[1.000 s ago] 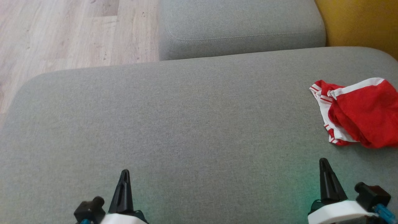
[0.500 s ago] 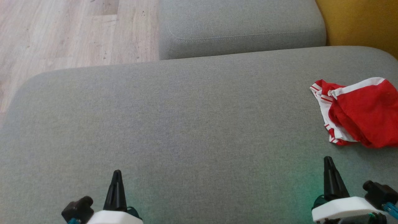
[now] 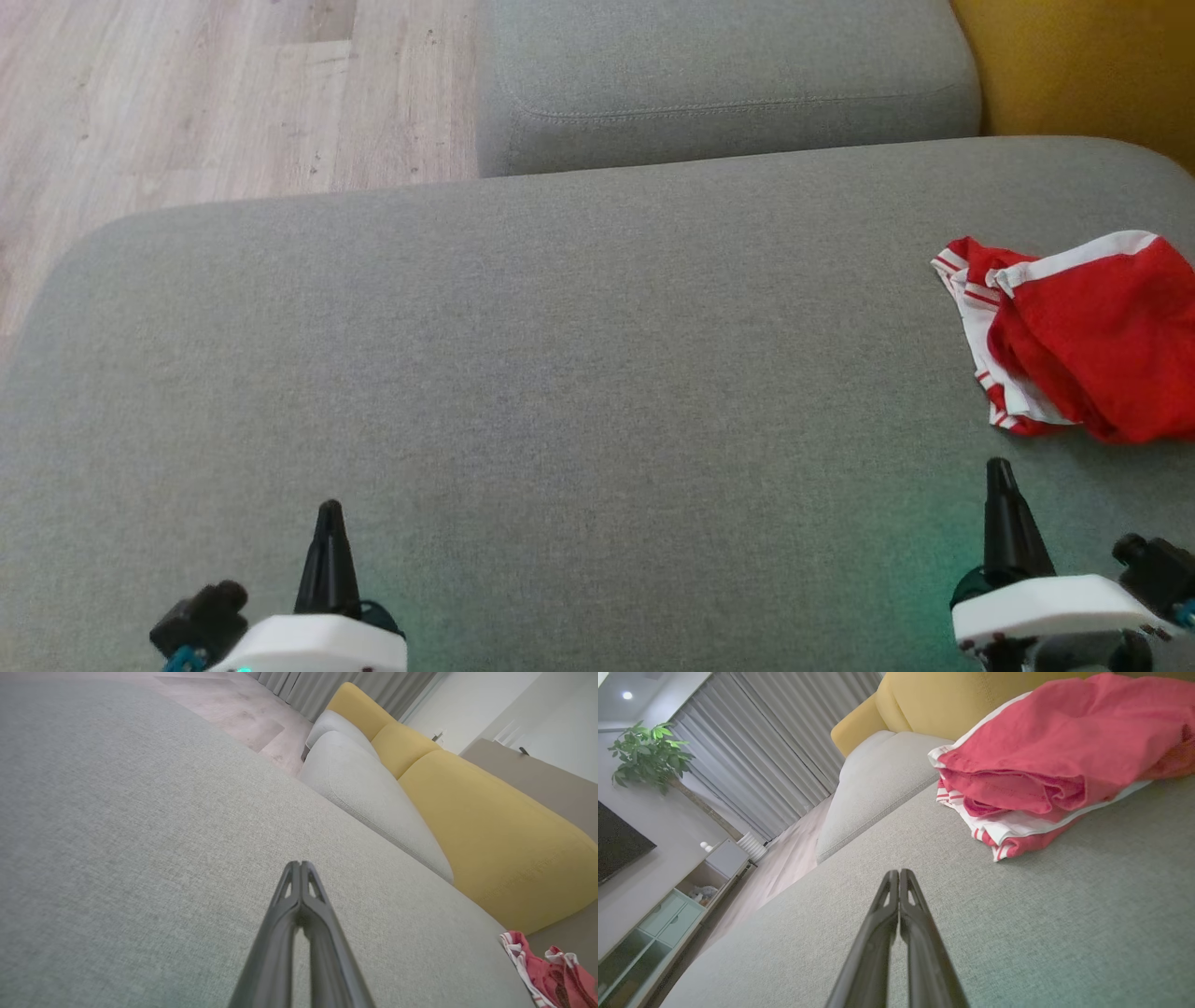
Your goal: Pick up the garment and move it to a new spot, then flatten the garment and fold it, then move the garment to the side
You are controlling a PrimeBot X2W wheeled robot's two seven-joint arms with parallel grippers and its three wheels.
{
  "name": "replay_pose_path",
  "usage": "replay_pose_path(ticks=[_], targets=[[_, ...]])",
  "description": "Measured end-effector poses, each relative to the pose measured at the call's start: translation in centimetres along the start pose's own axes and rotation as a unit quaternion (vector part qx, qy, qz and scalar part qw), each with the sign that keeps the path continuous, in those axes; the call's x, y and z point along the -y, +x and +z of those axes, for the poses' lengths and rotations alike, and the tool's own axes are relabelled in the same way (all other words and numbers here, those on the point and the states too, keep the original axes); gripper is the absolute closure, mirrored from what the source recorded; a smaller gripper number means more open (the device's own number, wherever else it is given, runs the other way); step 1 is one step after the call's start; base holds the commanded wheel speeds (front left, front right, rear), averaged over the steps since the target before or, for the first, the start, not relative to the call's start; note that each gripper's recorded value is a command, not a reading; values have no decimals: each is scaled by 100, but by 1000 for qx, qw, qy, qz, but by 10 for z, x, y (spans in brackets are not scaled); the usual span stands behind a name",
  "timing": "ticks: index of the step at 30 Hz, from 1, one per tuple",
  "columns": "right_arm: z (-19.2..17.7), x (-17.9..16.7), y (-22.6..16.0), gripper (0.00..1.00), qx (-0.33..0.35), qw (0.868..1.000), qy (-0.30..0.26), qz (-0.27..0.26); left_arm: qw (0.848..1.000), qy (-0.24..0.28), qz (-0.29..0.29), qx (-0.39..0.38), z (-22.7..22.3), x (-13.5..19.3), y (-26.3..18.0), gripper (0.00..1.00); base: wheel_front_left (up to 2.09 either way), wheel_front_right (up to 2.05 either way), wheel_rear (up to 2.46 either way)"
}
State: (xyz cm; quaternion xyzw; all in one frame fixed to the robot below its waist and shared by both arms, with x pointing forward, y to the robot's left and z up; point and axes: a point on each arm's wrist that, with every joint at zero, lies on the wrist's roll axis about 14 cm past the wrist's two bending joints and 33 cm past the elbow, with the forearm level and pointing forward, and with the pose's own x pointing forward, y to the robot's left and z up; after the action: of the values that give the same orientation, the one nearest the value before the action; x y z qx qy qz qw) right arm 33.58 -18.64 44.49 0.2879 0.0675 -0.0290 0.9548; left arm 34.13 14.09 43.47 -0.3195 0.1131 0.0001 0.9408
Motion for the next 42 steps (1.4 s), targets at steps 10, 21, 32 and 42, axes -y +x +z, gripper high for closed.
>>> replay_pose_path(ticks=[10,21,32,42], targets=[[2,4,2,100,0,998,56,-11,999,-53,10,1,5,-6,2,100,0,0,0],[6,5,6,100,1,993,118,-16,994,-110,12,3,11,-8,4,100,0,0,0],[12,3,12,100,5,984,179,-14,986,-167,10,9,20,-9,8,100,0,0,0],[12,5,13,100,4,973,228,-18,977,-212,11,9,23,-11,10,100,0,0,0]])
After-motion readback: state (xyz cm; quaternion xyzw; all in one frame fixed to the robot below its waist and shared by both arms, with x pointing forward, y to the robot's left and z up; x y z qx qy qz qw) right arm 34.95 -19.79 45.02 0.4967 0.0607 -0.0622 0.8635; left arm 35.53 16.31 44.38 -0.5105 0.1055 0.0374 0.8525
